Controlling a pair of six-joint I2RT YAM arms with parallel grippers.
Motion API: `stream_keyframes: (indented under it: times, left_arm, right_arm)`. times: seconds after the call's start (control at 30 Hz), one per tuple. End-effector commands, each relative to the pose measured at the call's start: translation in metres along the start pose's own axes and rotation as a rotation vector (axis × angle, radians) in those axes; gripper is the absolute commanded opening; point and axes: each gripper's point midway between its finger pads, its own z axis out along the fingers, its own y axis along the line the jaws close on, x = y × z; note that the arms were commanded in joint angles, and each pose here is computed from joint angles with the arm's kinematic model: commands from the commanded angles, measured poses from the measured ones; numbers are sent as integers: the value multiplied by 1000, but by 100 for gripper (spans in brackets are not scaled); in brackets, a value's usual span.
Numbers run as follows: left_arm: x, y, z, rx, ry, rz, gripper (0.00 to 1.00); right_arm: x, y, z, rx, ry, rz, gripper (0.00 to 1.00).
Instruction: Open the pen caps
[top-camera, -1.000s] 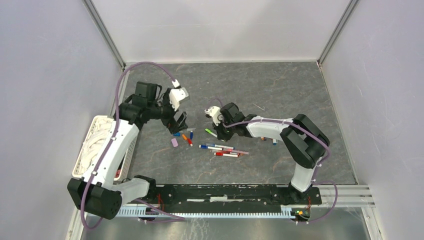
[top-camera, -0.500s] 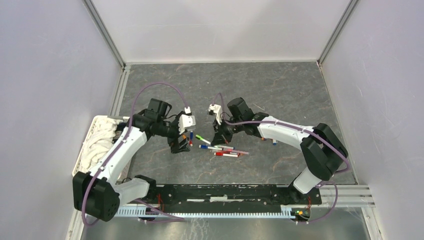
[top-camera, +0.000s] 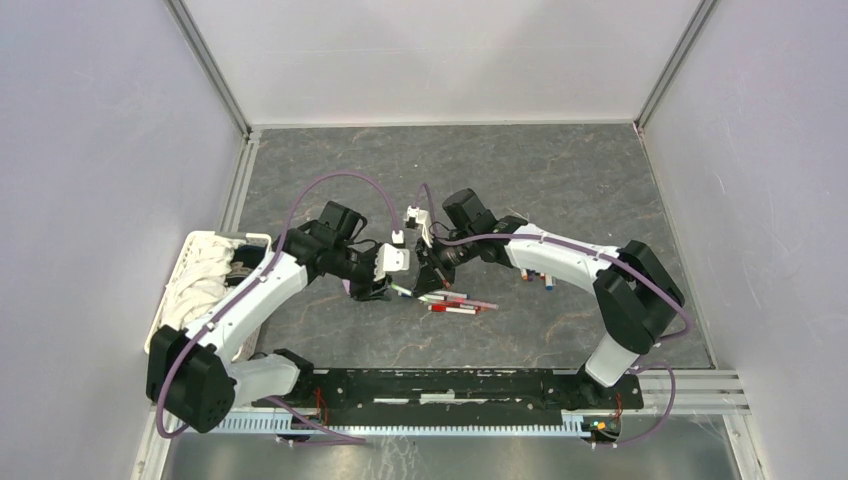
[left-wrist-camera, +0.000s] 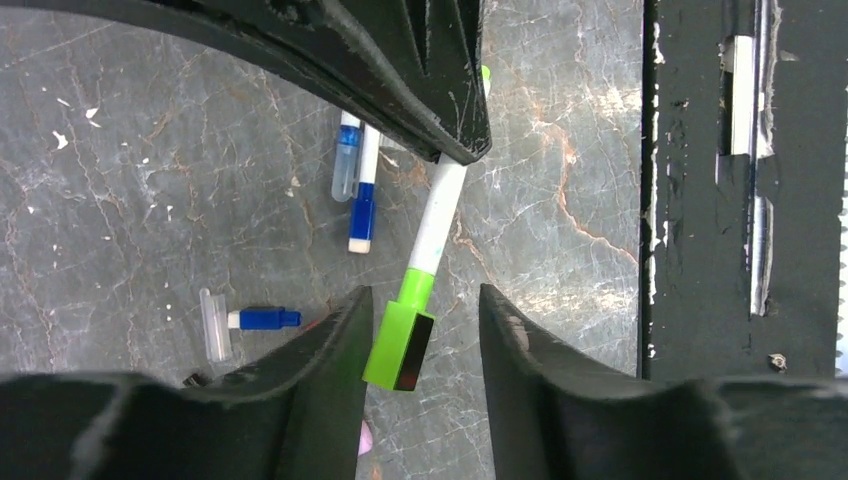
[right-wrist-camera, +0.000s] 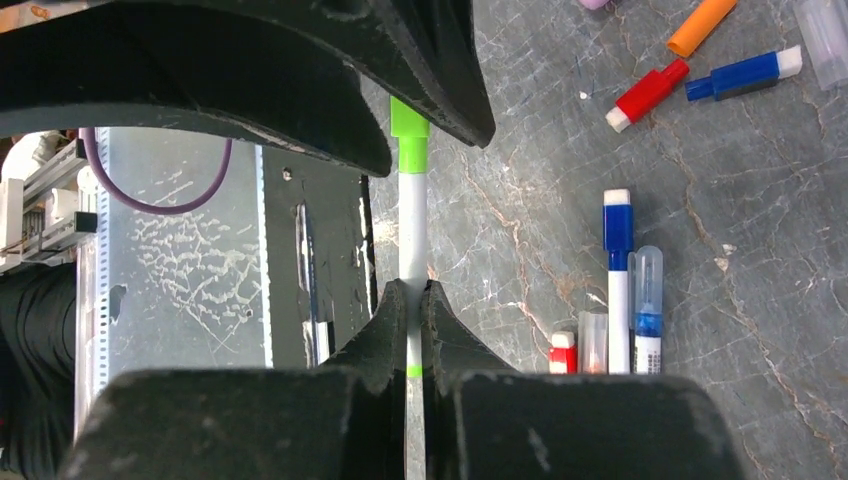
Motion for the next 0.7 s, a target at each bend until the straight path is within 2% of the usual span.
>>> stream_keyframes:
  times: [0.0, 0.1, 0.13, 0.3, 0.4, 0.53, 0.67]
  left_arm:
    - [-4, 7, -1, -9, 14, 76, 40]
    - [2, 9, 0, -16, 52, 84, 7]
    - [4, 9, 0, -18, 60, 84, 3]
    - [-2, 7, -1, -15, 46, 100, 2]
    - [-9, 7, -2, -12, 29, 100, 2]
    - [-13, 5, -3, -11, 17, 111, 2]
    - [-11, 2, -4, -2, 30, 120, 2]
  right_arm:
    - [-16, 6, 0, -32, -24, -19, 0]
    - [-17, 6, 0, -34, -28, -17, 0]
    - [-18, 7, 1, -38, -29, -15, 0]
    - [-16, 4, 13, -38, -19, 27, 31]
    - [-13, 9, 27, -93, 8, 46, 41]
    - [-21, 13, 39, -150, -13, 69, 42]
    - [-37, 14, 43, -177, -52, 81, 34]
